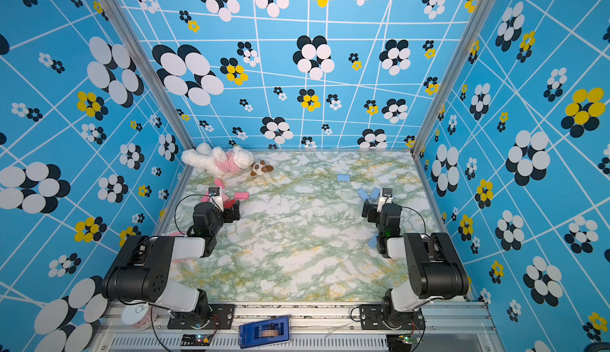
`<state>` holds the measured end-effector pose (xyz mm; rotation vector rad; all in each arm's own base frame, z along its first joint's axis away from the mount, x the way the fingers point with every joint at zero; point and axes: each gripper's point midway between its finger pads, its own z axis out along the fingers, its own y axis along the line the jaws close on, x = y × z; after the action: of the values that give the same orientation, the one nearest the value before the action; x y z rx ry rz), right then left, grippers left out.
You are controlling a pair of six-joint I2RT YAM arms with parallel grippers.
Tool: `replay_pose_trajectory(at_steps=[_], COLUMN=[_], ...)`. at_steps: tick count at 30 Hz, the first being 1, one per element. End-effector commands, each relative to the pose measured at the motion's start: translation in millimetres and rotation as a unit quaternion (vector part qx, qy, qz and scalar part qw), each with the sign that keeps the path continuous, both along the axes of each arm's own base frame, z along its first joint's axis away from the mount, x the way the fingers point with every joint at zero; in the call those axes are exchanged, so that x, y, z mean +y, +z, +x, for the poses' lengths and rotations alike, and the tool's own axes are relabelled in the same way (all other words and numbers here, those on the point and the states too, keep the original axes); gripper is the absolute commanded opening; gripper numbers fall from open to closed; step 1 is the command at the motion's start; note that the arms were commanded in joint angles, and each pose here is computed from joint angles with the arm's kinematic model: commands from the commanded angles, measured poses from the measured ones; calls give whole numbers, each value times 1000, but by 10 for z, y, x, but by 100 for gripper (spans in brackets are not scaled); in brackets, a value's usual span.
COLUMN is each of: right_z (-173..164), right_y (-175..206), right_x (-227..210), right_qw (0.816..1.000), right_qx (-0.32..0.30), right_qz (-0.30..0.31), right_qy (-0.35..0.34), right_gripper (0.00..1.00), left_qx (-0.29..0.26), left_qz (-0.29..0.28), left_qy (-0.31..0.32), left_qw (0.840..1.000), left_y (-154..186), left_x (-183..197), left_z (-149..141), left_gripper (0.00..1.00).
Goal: Assemble the letter t with building blocks
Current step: Pick up the building block from the center of the board.
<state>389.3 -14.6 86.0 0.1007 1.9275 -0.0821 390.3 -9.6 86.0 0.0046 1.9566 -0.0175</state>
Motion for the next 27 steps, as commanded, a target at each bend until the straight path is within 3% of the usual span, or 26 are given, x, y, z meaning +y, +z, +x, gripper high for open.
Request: replay_pose_trajectory(at_steps=[1,4,6,8,12,15,21,27], right_z=[74,-25,-141,-293,-528,-629,-670,-647], right_y=[103,369,670,873,1155,1253,1328,1400], right_x=[-64,-120,-142,-179,-24,99,396,760], right_qw=[1000,999,998,995,995,994,987,984], right_qx=[-19,-19,4,23,36,52,101,123], right_qz=[-6,-23,-5,25,68,90,121,101], right_qy=[-12,-44,-69,-95,-66,-36,20,77], right_gripper=[99,99,99,99,99,99,99,99], left_qx=[-17,-1,35,57,92,152,256,294], left_qz=[4,28,37,-8,-110,-187,-227,-317], left_qy=[-6,-23,20,31,45,56,91,155], left_qw=[1000,999,999,998,989,969,935,888], left_y=[92,278,641,989,1438,1464,1234,989], left_x=[6,-112,-123,-217,-447,-555,-581,-461], left_z=[87,106,117,111,33,-30,-75,-29], left_gripper=[99,99,99,99,99,99,99,100])
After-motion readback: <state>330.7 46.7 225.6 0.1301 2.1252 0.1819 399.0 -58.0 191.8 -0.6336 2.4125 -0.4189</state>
